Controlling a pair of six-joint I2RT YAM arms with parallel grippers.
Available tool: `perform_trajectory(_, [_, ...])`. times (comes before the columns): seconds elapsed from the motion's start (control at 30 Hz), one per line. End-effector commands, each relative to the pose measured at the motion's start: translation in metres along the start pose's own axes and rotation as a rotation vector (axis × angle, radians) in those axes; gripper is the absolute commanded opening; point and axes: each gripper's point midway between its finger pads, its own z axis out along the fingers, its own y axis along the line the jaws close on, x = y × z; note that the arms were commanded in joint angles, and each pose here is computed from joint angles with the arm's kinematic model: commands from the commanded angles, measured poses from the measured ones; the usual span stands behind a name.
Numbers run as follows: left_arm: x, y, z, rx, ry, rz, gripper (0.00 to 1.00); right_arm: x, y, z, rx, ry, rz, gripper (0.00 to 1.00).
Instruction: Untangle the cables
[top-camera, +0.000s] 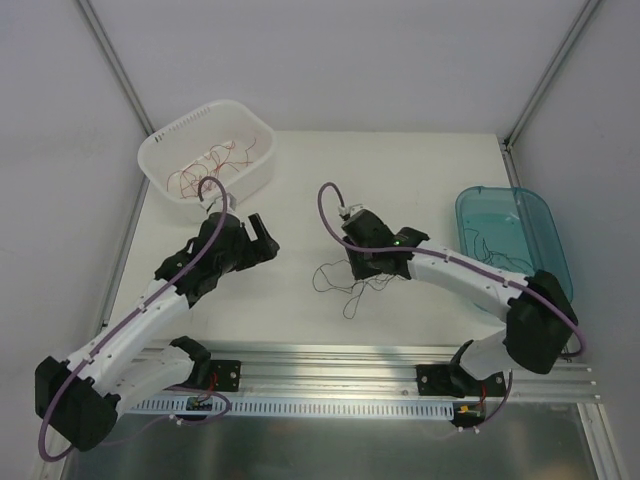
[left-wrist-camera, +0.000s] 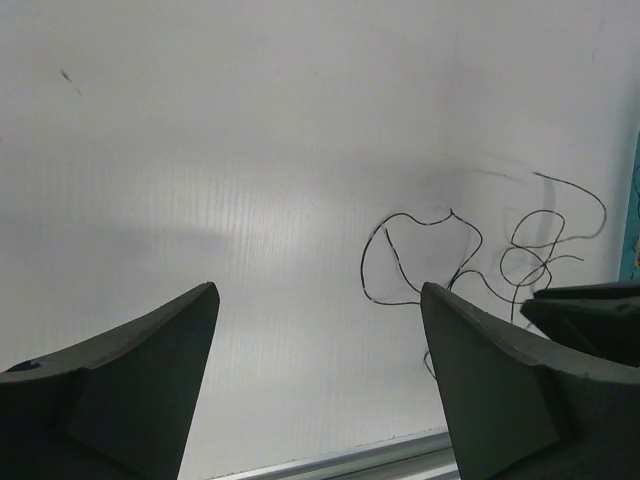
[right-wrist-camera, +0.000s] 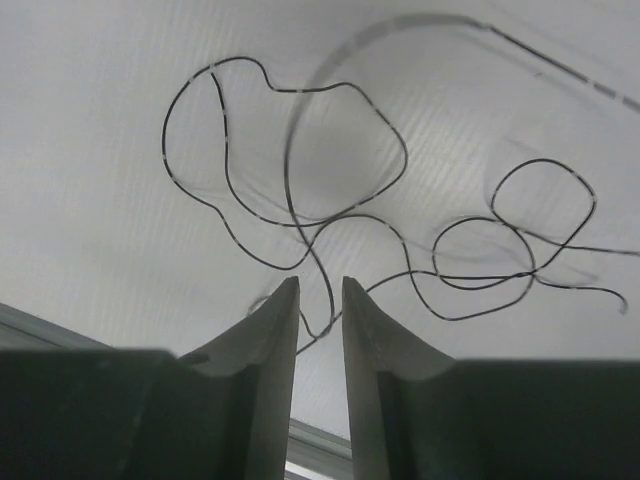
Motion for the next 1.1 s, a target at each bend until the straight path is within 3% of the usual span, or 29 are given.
perform_trajectory(0.0, [-0.024, 0.006, -0.027, -0.016, -0.063, 0.142, 0.83, -0.003, 0.026, 0.012, -0.074, 0.033, -0.041, 0.28])
perform_trajectory(0.07, [-0.028, 0.006, -0.035, -0.002, -0.077, 0.189, 0.84, 0.009, 0.032, 0.024, -0.080, 0.096, -0.099, 0.34])
perform_trajectory(0.17, [-0.035, 0.010, -0.043, 0.002, -0.116, 0.288, 0.85, 0.023, 0.045, 0.033, -0.117, 0.156, -0.166, 0.55])
perform_trajectory(0.23, [-0.038, 0.017, -0.047, -0.016, -0.141, 0.356, 0.86, 0.028, 0.050, 0.035, -0.130, 0.174, -0.216, 0.62])
perform_trajectory(0.5, [-0.039, 0.045, -0.048, -0.112, -0.185, 0.441, 0.87, 0.036, 0.050, 0.044, -0.109, 0.214, -0.348, 0.74])
perform_trajectory(0.63, [-0.039, 0.058, -0.045, -0.173, -0.194, 0.449, 0.87, 0.040, 0.046, 0.056, -0.079, 0.265, -0.411, 0.74])
perform_trajectory(0.73, [-0.050, 0.068, -0.052, -0.240, -0.254, 0.420, 0.86, 0.038, 0.043, 0.063, -0.053, 0.271, -0.435, 0.72])
perform_trajectory(0.93, [-0.064, 0.082, -0.070, -0.306, -0.365, 0.356, 0.86, 0.041, 0.041, 0.074, -0.028, 0.306, -0.471, 0.55])
perform_trajectory(1.03, [-0.069, 0.086, -0.077, -0.317, -0.408, 0.327, 0.86, 0.044, 0.041, 0.079, -0.029, 0.325, -0.482, 0.38])
perform_trajectory(1.07, [-0.068, 0.087, -0.078, -0.318, -0.411, 0.323, 0.86, 0.043, 0.040, 0.079, -0.022, 0.322, -0.485, 0.24])
